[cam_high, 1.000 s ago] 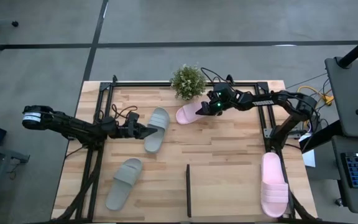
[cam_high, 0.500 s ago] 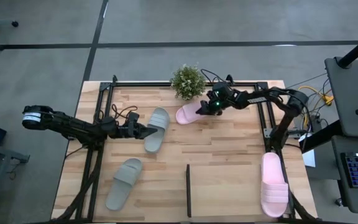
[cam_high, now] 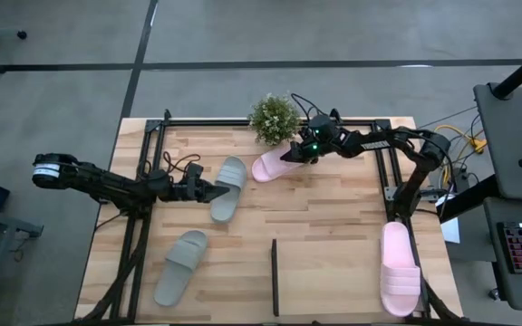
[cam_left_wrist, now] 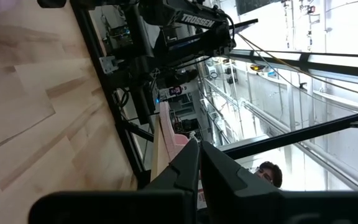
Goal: Pick and place slides into the shelf
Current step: Put the pink slide on the shelf
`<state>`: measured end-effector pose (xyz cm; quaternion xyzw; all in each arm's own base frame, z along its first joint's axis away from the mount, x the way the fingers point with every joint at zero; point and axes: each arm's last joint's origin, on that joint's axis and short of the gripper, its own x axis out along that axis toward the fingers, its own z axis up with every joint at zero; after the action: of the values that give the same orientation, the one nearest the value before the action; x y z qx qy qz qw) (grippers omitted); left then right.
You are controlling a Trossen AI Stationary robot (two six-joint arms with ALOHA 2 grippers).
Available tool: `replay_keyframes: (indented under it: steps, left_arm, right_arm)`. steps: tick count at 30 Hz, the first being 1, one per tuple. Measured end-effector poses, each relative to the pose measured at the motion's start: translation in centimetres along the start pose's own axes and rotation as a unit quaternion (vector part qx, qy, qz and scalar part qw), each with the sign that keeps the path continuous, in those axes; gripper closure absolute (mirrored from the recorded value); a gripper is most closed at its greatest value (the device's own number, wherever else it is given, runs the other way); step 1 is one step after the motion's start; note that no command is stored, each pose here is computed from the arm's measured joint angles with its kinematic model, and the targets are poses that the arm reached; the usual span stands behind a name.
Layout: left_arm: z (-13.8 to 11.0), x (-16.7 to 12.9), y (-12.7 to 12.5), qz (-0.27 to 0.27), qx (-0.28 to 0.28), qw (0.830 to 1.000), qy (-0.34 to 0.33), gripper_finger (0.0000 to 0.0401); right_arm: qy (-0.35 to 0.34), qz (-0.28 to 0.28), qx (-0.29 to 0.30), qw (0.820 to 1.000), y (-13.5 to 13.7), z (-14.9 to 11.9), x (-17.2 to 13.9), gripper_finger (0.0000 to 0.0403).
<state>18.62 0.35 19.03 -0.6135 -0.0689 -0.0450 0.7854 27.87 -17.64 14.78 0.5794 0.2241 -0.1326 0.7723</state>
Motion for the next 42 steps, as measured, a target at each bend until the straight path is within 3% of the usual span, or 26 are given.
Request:
replay_keyframes:
  steps: [24,35,42]
  left_arm:
    - [0.0,0.0,0.0,0.000,0.000,1.000,0.000,0.0401]
    - [0.0,0.0,0.0,0.000,0.000,1.000,0.000,0.0401]
    - [0.0,0.0,0.0,0.000,0.000,1.000,0.000,0.0401]
  right_arm:
    - [0.036,0.005,-0.008,0.999,1.2,-0.5,3.4,0.0223]
    - [0.038,0.004,0.002,0.999,1.5,-0.4,3.4,0.0355]
    - [0.046,-0.002,-0.007,0.999,1.5,-0.7,3.5,0.0387]
